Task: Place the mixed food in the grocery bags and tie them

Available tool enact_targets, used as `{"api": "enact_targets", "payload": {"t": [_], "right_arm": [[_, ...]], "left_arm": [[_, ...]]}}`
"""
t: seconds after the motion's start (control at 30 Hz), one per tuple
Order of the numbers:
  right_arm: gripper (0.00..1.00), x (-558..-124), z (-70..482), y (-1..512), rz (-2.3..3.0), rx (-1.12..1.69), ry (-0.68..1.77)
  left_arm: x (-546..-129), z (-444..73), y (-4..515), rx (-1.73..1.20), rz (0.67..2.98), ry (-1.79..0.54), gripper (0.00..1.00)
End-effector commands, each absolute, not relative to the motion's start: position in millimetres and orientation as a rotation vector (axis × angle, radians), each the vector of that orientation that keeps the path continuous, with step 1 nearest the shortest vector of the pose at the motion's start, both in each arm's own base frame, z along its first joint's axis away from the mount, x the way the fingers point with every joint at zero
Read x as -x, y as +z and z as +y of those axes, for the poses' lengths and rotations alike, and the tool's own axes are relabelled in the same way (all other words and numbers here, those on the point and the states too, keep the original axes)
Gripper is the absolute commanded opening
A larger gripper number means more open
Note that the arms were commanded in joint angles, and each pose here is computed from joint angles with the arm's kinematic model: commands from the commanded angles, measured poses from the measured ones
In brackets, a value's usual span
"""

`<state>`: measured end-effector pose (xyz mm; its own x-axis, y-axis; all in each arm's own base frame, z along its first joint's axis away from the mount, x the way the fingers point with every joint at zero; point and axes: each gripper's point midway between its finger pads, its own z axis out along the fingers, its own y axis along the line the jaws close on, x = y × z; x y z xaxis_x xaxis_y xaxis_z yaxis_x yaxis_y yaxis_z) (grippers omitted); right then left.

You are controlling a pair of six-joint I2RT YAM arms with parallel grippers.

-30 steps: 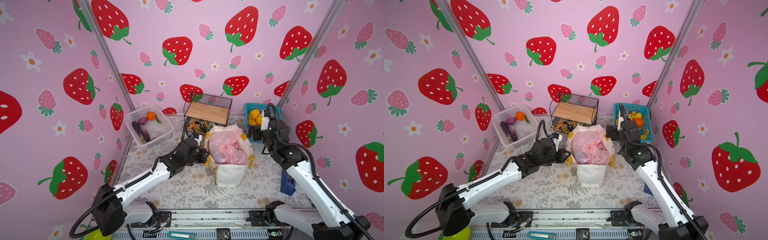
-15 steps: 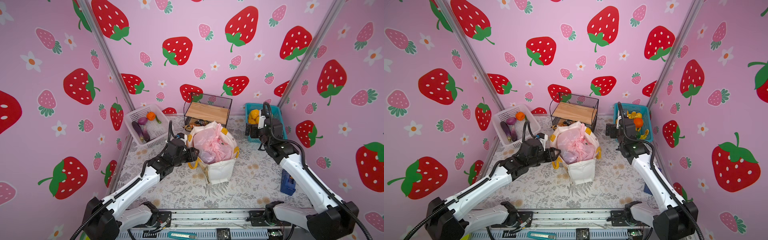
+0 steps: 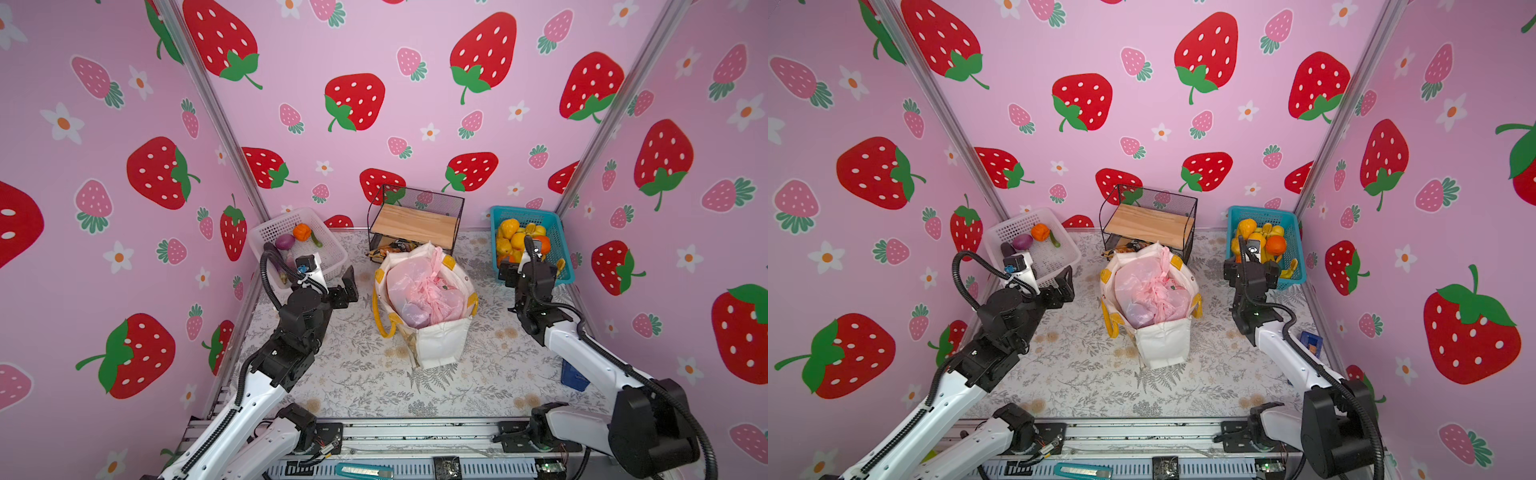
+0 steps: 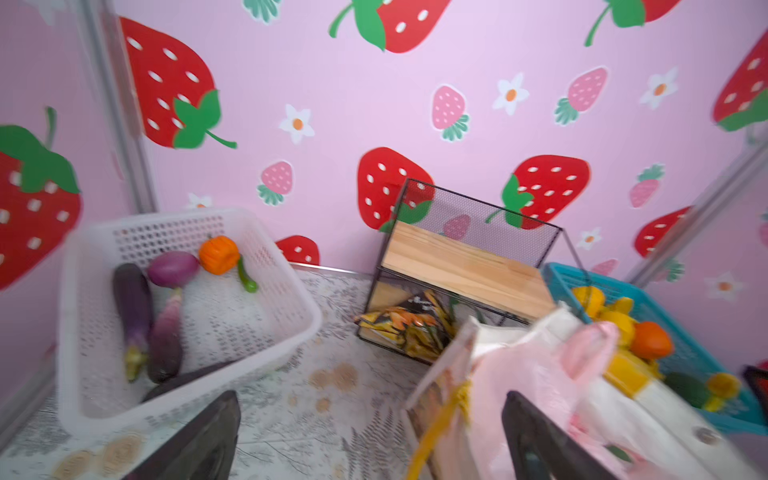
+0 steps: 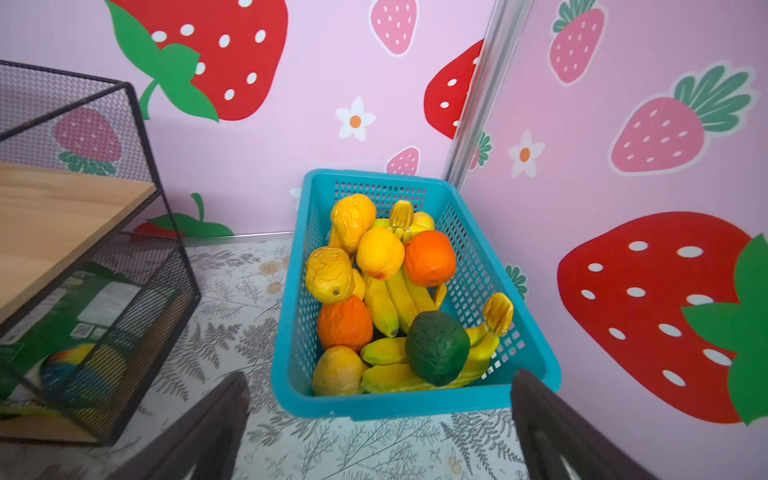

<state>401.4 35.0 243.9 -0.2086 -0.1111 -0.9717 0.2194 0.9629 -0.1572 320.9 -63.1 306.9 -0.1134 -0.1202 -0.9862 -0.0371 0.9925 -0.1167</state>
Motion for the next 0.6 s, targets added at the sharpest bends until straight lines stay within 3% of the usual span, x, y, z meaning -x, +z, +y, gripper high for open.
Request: {"api": "enact_targets", "payload": {"t": [0.0,0.17,0.33,0.57], "right_arm": [[1.00,-407.5,21.8,252.1,1.670,-0.128,-0.327],[1.00,-400.0,34.0,206.7,1.715,-0.028,-0.242],[1.00,-388.6,38.8,158.2,1.786,0.025,-0.211],[1.00,-388.4,46.6,122.9,1.836,0.122,-0.206]], "left_arm": [[-346.3,-7.9,288.0,0.156,1.630,0.297,0.99],[-374.5,41.2,203.8,0.242,1.855,0.376,0.99],[-379.9,30.0,150.8,0.123,1.894,0.320,0.99],[-383.3,22.8,118.5,0.030,1.997,0.303,0.99]]}}
